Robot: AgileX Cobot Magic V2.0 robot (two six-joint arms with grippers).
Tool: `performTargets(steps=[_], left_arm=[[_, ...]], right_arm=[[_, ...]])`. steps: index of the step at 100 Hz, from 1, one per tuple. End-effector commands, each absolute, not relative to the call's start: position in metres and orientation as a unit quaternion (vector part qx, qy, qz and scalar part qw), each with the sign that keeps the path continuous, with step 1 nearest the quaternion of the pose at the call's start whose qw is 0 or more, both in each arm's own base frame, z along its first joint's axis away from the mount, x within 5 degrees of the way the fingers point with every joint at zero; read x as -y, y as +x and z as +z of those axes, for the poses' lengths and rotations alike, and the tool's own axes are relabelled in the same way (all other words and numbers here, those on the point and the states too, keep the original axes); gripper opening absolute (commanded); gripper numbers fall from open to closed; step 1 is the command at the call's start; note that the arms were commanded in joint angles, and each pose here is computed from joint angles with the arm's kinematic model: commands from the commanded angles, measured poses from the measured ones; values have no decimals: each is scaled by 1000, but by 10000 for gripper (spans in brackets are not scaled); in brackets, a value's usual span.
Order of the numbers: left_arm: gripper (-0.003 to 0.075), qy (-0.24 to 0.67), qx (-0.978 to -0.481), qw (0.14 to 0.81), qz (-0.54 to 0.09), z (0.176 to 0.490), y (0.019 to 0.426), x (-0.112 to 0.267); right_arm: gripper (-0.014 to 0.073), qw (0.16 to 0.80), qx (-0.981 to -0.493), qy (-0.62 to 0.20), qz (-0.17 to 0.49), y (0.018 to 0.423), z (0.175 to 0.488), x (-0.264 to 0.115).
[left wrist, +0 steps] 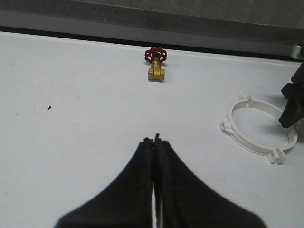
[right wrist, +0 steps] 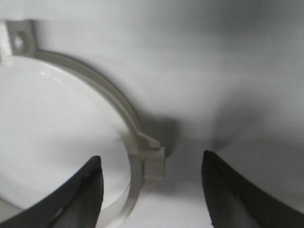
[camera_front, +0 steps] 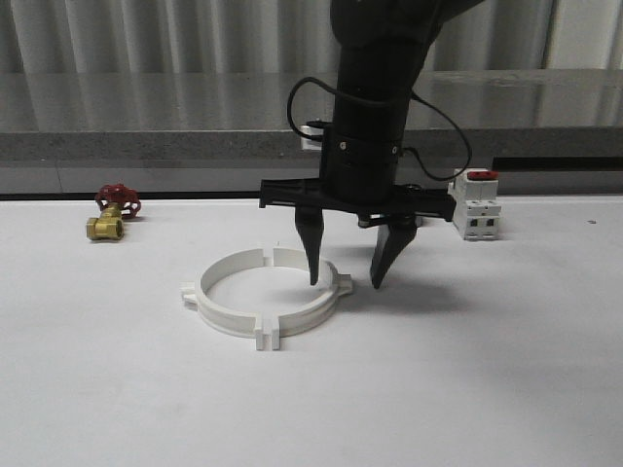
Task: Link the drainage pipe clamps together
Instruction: 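Open the right gripper and lift it away from the joined ring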
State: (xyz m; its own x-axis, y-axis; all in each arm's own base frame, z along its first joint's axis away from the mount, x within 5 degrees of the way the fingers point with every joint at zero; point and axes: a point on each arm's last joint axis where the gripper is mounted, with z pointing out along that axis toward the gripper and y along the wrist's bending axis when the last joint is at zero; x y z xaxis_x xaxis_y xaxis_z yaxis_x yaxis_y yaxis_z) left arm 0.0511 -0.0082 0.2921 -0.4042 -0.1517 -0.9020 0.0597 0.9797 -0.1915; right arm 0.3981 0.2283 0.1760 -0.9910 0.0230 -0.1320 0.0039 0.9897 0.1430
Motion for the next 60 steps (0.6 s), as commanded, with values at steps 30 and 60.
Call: performTargets(steps=[30,60], left_arm=[[-20,-30,-805,583,-105,306,54,8],[-20,-30,-805,583,-105,306,54,8]], right_arm=[[114,149,-975,-145,74,381,281,-189],[-67,183,-978,-80,67,354,306,-115]])
